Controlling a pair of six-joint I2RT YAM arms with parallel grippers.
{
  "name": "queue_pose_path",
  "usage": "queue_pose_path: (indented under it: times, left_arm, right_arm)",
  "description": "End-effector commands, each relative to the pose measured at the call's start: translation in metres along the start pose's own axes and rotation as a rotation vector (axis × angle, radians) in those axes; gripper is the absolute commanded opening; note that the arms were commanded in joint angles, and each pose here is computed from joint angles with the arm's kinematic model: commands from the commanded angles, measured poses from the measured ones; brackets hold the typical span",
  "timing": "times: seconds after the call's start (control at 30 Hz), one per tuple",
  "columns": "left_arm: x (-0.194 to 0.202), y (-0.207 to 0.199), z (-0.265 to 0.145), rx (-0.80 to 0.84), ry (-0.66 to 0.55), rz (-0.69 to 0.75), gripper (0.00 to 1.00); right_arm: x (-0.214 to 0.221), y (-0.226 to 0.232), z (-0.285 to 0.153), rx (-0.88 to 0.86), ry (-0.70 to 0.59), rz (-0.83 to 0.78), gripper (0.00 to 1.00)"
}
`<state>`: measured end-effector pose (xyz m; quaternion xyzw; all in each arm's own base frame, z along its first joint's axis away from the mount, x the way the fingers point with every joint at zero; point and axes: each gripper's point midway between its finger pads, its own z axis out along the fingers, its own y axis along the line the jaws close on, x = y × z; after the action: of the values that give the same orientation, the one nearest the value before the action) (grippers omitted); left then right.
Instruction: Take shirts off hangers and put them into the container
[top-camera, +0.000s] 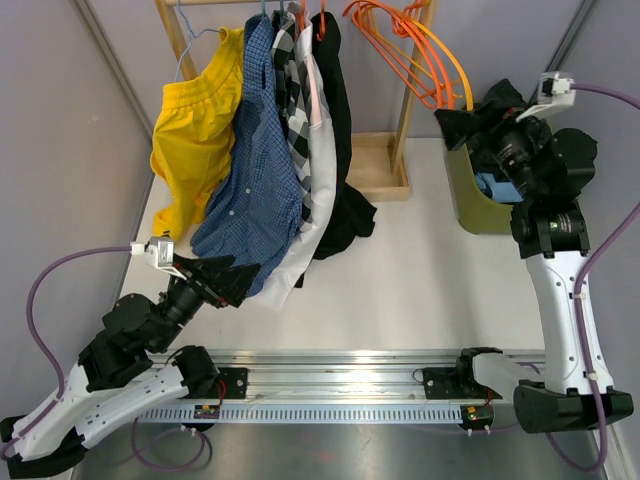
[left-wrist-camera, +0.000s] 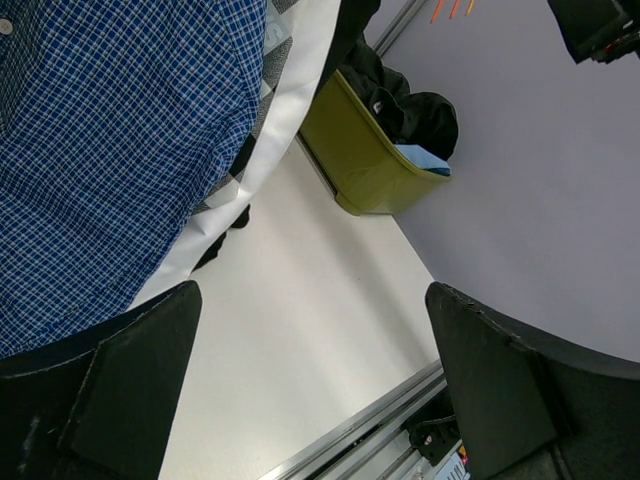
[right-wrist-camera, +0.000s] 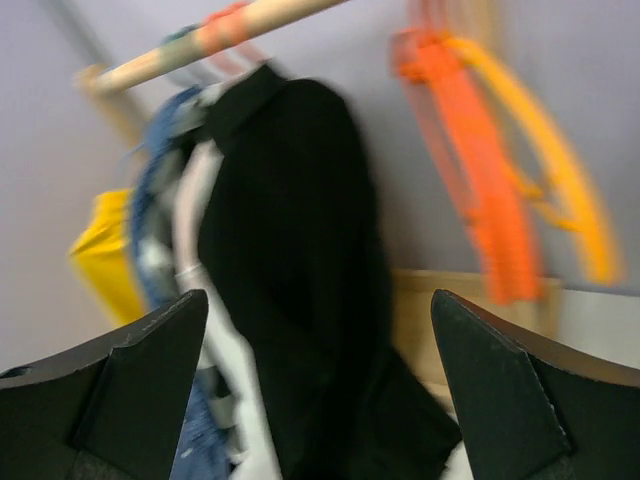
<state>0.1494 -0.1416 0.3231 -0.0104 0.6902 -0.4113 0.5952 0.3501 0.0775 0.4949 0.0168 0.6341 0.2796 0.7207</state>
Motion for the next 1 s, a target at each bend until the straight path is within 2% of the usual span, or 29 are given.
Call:
queue_pose_path:
  times: [0.0, 0.13, 0.3, 0.33, 0.4, 0.43, 0.47, 0.5, 0.53, 0.57, 0.63, 0.8, 0.97]
  left_arm:
    - [-0.014, -0.007, 0.0, 0.008, -0.031, 0.0, 0.99]
    - [-0.013, -0.008, 0.001, 0.018, -0.029, -0.006, 0.99]
    - [-0.012, -0.008, 0.0, 0.02, -0.029, -0.005, 0.99]
    - [-0.013, -0.009, -0.001, 0.025, -0.033, -0.008, 0.99]
    - [-0.012, -0.009, -0.001, 0.027, -0.03, -0.006, 0.99]
    - [-0.012, -0.009, -0.001, 0.027, -0.03, -0.006, 0.99]
    - [-0.013, -0.01, -0.001, 0.032, -0.033, -0.008, 0.99]
    - [-0.012, -0.009, -0.001, 0.031, -0.031, -0.005, 0.99]
    - [-0.013, -0.009, -0.002, 0.032, -0.033, -0.006, 0.99]
    - [-0.013, -0.009, -0.002, 0.032, -0.033, -0.006, 0.99]
    - [-0.013, -0.009, -0.003, 0.034, -0.036, -0.009, 0.99]
    - [-0.014, -0.008, -0.004, 0.032, -0.039, -0.005, 0.99]
    - [-0.014, -0.008, -0.005, 0.033, -0.04, -0.002, 0.99]
  right_arm:
    - [-0.009, 0.089, -0.013, -0.327, 0.042, -0.05, 0.99]
    - [-0.008, 0.11, -0.002, -0.411, 0.082, -0.03, 1.0]
    - [0.014, 0.117, 0.036, -0.412, 0.157, -0.029, 1.0]
    - [0.004, 0.123, 0.04, -0.417, 0.136, -0.038, 0.99]
    - [0.025, 0.128, 0.059, -0.43, 0.199, -0.042, 0.97]
    - [0.013, 0.136, 0.062, -0.431, 0.172, -0.059, 0.97]
    - [0.036, 0.138, 0.075, -0.419, 0.237, -0.054, 0.96]
    - [0.039, 0.14, 0.08, -0.413, 0.24, -0.085, 0.95]
    - [0.026, 0.141, 0.086, -0.372, 0.2, -0.109, 0.96]
    - [0.044, 0.142, 0.095, -0.356, 0.239, -0.135, 0.96]
    - [0.035, 0.138, 0.106, -0.269, 0.196, -0.171, 0.96]
    - [0.053, 0.127, 0.133, -0.096, 0.181, -0.259, 0.94]
    - [0.071, 0.122, 0.149, -0.014, 0.19, -0.296, 0.85]
